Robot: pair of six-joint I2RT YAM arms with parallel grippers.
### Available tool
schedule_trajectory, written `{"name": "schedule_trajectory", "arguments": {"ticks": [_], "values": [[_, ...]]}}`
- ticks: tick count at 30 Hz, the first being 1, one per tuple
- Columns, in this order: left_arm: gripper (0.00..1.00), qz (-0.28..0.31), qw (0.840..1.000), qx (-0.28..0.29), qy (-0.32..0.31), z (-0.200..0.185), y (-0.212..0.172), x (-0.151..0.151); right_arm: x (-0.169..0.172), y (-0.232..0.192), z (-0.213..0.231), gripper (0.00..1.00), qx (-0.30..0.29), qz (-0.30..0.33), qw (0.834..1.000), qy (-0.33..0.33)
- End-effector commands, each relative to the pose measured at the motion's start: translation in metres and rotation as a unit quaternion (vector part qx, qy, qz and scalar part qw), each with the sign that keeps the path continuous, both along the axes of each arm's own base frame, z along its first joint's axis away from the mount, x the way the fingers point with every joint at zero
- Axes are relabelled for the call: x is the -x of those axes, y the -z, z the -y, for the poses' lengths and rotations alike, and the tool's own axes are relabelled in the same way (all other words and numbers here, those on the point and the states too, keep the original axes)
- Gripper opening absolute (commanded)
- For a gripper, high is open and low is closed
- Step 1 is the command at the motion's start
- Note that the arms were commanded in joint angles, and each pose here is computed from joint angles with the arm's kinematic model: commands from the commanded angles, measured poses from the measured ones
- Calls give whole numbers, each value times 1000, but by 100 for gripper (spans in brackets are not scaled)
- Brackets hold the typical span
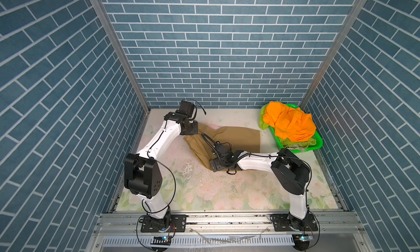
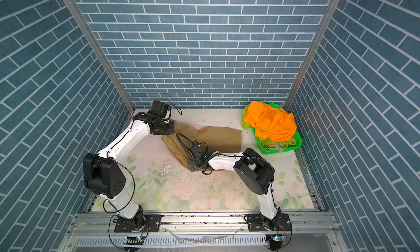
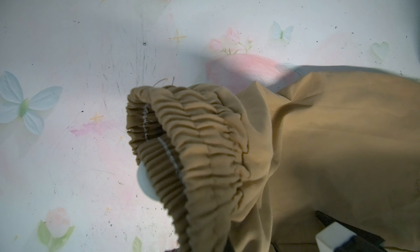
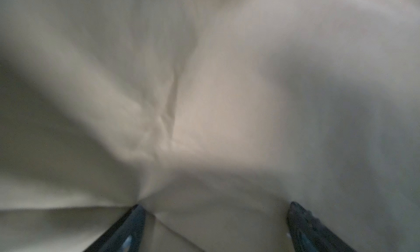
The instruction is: Fold and stack the shorts
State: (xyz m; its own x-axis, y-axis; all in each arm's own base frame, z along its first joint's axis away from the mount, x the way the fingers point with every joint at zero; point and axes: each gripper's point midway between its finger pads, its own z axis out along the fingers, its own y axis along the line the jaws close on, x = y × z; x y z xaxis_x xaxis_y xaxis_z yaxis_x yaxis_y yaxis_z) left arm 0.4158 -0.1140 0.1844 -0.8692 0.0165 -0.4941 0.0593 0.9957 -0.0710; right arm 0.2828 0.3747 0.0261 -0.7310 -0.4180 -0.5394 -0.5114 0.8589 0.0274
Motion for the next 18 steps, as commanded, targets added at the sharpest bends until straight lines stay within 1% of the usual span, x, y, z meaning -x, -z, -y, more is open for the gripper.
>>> {"name": "schedule_trajectory", "arguments": {"ticks": [1,4,6,8,10,12,15,18], "values": [[0,4,1000,-14,8,0,-5,-1,-3,4,19,99,54,11,998,3],[0,2,1000,-28,10,-4,-4,-2,-11,-28,22,99,39,39,998,3],[0,1,999,-33,12,-4,-5,-2,-22,-52,27,99,14,48,999,13],[0,2,999,-34,14,-5,-6,-2,-43,-70,38,99,-19,46,998,36],[0,4,999,-31,15,-4,-8,-3,-66,-83,49,99,-36,47,996,60],[0,7,999,-28,17,-2,-10,-2,-89,-90,54,99,-46,48,995,77],[0,8,999,-28,18,0,-11,-2,-125,-92,49,99,-60,50,992,95],[0,8,1000,-24,18,1,-10,-2,-156,-91,36,99,-54,70,990,107]]}}
